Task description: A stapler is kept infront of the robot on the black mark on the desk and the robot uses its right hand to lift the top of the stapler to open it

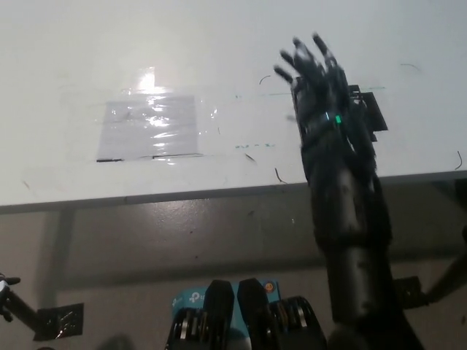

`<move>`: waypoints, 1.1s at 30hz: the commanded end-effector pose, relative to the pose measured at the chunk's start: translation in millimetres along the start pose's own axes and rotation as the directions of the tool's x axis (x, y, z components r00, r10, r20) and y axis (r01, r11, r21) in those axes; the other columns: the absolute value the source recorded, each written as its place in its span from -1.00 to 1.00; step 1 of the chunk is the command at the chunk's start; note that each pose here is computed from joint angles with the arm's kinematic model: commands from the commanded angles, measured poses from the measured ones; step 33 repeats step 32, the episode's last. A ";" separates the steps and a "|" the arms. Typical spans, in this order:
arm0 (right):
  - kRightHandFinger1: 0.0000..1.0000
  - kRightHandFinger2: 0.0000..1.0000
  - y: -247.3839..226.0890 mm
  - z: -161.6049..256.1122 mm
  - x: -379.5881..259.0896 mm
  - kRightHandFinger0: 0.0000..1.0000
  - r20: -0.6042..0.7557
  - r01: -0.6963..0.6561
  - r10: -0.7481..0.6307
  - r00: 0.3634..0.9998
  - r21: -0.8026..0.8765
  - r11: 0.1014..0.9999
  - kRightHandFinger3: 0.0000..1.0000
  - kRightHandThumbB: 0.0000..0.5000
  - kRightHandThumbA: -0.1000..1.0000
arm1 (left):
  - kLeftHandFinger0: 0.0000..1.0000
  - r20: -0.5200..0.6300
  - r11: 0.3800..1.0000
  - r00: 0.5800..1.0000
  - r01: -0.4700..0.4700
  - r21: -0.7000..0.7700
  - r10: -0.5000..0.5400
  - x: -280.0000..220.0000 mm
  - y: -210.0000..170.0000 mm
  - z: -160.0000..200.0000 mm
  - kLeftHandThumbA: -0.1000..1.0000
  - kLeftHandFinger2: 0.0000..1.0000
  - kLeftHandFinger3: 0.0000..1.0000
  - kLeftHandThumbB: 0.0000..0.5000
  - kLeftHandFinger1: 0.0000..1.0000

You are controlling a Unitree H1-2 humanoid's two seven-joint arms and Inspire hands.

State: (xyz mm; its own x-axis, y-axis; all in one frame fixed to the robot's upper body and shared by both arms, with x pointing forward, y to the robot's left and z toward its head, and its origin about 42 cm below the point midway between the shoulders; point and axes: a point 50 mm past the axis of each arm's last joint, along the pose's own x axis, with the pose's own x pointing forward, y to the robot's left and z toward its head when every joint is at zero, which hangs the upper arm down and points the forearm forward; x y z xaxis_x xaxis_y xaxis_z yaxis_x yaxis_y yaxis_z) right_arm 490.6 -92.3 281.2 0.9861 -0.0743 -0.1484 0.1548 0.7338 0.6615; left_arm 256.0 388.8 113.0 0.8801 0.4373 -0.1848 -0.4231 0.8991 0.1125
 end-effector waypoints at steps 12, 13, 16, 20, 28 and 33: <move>0.06 0.35 -49.7 40.2 -105.6 0.04 0.015 -0.248 0.252 0.968 -0.122 0.961 0.90 -1.00 -0.06 | -0.58 0.065 0.999 0.997 -0.042 0.005 0.042 2.7 14.5 16.4 -0.47 -0.05 0.46 -1.00 -0.51; 0.06 0.34 -49.7 40.5 -106.1 0.04 0.011 -0.249 0.252 0.968 -0.123 0.961 0.90 -1.00 -0.07 | -0.58 0.065 0.999 0.997 -0.043 0.005 0.042 2.7 14.5 16.4 -0.47 -0.05 0.46 -1.00 -0.51; 0.04 0.29 -73.4 57.3 -116.5 0.06 0.076 -0.238 0.255 0.964 -0.187 0.953 0.84 -1.00 -0.17 | -0.64 0.063 0.999 0.997 -0.047 0.010 0.046 2.3 14.8 17.5 -0.47 -0.09 0.43 -1.00 -0.54; -0.11 0.12 -115.3 73.2 -116.6 -0.15 0.188 -0.122 0.216 0.958 -0.414 0.902 0.68 -1.00 -0.24 | -0.57 0.063 0.999 0.997 -0.049 0.012 0.048 2.6 15.1 17.6 -0.45 -0.10 0.45 -1.00 -0.53; -0.30 -0.06 -194.5 59.9 -102.2 -0.37 0.348 0.159 0.098 0.932 -0.638 0.754 0.47 -0.97 -0.28 | -0.62 0.069 0.998 0.996 -0.051 0.028 0.049 7.1 19.4 21.0 -0.45 -0.10 0.43 -1.00 -0.54; -0.33 -0.08 -207.7 50.9 -95.7 -0.40 0.368 0.196 0.099 0.925 -0.683 0.703 0.41 -0.92 -0.23 | -0.63 0.072 0.998 0.996 -0.050 0.025 0.048 7.6 20.0 22.5 -0.45 -0.13 0.44 -1.00 -0.55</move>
